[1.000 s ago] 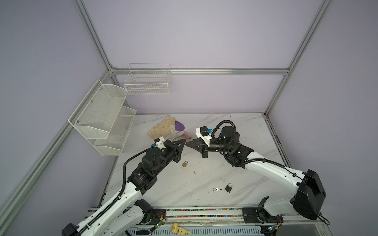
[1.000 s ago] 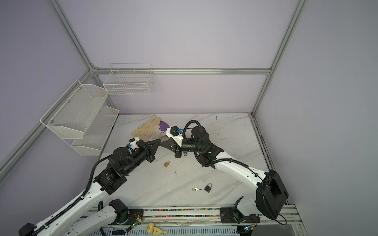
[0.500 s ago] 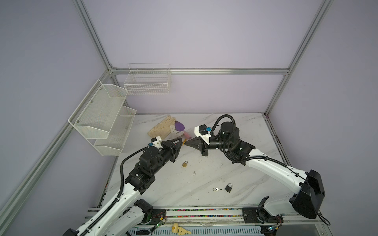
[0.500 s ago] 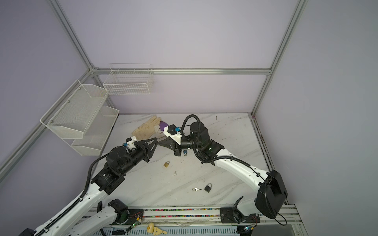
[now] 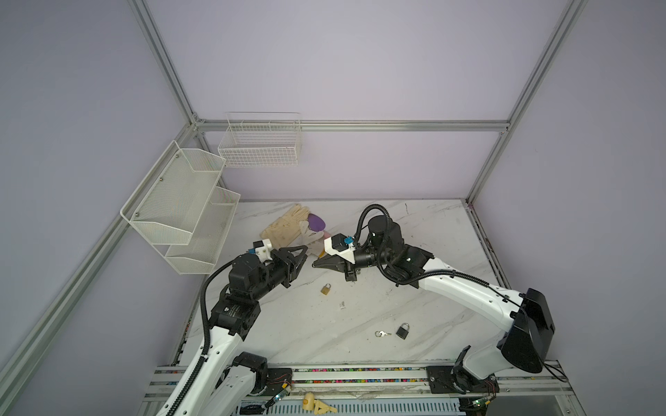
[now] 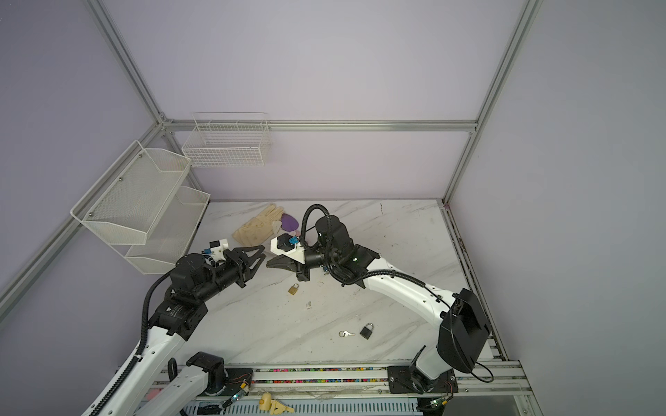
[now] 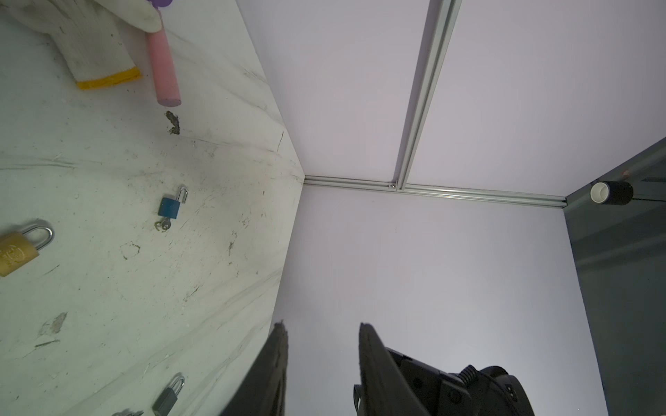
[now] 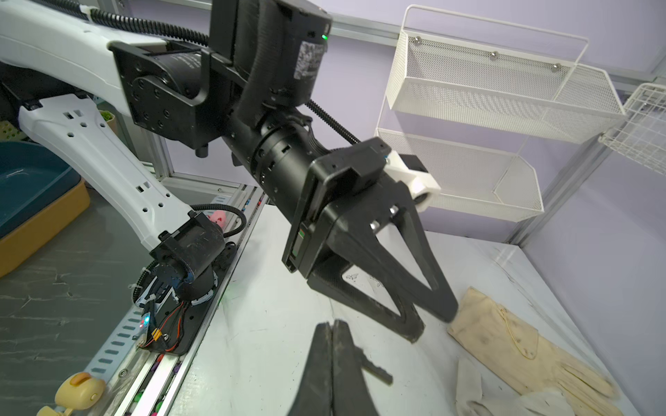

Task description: Unlock with the key

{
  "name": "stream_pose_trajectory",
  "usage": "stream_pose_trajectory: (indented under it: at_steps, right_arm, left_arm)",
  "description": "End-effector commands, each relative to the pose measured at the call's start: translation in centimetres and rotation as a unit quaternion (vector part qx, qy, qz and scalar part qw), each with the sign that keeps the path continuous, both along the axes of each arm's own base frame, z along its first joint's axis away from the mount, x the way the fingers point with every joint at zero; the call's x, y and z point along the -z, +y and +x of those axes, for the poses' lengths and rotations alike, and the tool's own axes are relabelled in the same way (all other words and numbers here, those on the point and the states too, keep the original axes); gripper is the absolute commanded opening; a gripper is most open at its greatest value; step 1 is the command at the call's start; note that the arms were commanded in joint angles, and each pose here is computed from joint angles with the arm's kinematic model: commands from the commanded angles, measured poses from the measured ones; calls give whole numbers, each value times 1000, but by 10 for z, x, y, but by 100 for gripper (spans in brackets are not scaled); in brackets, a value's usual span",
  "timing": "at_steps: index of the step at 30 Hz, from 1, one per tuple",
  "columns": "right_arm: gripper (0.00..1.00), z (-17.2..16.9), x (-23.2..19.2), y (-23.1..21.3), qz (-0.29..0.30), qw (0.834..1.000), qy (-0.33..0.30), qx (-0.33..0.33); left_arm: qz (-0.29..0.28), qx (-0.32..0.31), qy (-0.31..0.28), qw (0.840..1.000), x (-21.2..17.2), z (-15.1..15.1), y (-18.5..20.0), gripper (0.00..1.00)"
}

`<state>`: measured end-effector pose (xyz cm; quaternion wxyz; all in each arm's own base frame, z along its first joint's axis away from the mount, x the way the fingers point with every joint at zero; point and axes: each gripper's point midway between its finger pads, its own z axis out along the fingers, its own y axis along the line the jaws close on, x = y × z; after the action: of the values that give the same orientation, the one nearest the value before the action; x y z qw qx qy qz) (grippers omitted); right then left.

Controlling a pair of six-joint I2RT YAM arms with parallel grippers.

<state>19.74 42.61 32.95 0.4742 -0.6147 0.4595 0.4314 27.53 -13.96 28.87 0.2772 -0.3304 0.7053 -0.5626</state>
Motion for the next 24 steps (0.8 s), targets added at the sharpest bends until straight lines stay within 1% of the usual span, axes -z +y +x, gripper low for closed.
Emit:
stream_pose_trajectory:
  at_steps: [1, 9, 19, 24]
  right_arm:
    - [0, -3, -6, 6, 4, 999, -44, -17]
    - [0, -4, -3, 15, -4, 998, -50, -35]
    - [0, -10, 2, 14, -4, 998, -41, -52]
    - [0, -12, 3, 21, 4, 997, -33, -66]
  left_arm:
    - [21, 51, -62, 997, -41, -14, -7, 34]
    - [10, 66, -90, 994, -54, -18, -7, 34]
    - [22, 45, -95, 994, -57, -21, 4, 34]
    - [27, 43, -100, 994, -63, -22, 5, 34]
